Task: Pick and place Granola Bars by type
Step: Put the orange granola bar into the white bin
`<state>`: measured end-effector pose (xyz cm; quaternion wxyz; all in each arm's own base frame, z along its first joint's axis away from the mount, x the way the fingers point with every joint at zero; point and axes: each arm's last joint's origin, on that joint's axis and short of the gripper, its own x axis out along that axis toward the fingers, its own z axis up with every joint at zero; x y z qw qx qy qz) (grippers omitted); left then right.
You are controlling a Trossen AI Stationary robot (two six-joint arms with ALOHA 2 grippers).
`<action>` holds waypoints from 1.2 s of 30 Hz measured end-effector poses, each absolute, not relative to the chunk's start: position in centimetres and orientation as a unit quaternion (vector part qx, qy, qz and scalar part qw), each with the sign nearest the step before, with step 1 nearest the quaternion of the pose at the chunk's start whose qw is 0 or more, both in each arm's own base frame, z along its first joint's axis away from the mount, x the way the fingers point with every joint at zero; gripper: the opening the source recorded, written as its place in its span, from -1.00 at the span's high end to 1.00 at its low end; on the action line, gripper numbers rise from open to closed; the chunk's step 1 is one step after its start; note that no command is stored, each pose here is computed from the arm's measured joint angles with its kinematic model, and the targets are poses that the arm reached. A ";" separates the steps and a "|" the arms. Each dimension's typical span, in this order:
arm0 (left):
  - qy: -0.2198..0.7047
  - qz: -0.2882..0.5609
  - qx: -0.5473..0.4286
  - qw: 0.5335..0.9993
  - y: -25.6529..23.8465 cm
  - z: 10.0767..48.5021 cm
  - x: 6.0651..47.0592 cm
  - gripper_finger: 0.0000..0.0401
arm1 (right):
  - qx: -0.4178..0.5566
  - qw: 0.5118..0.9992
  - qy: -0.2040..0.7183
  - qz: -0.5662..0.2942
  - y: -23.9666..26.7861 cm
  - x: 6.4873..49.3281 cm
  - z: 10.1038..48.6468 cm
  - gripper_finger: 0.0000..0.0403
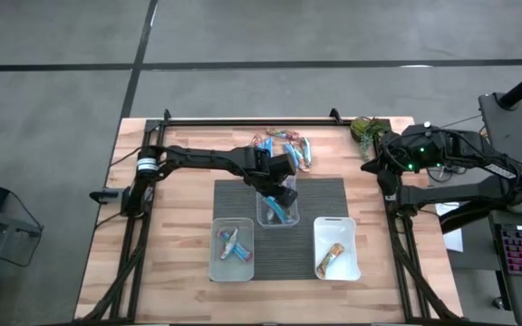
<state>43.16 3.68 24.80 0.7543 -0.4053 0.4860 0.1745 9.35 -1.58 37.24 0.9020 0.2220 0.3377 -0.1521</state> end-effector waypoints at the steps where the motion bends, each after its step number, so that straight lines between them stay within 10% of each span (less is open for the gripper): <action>1: 0.487 0.172 -0.402 0.756 3.7 24.8 43.2 0.02 | 0.222 0.902 0.338 -0.152 -1.6 9.3 37.2 0.96; 9: 0.489 0.164 -0.400 0.758 3.6 24.9 43.1 0.12 | 0.221 0.902 0.337 -0.152 -1.6 9.4 37.2 0.96; 20: 0.461 0.124 -0.365 0.800 3.5 28.1 42.1 0.96 | 0.222 0.904 0.332 -0.151 -1.7 10.1 37.3 0.96; 36: 0.280 0.022 -0.221 0.934 2.7 41.7 33.6 1.00 | 0.240 0.900 0.323 -0.170 -2.0 11.1 37.3 0.96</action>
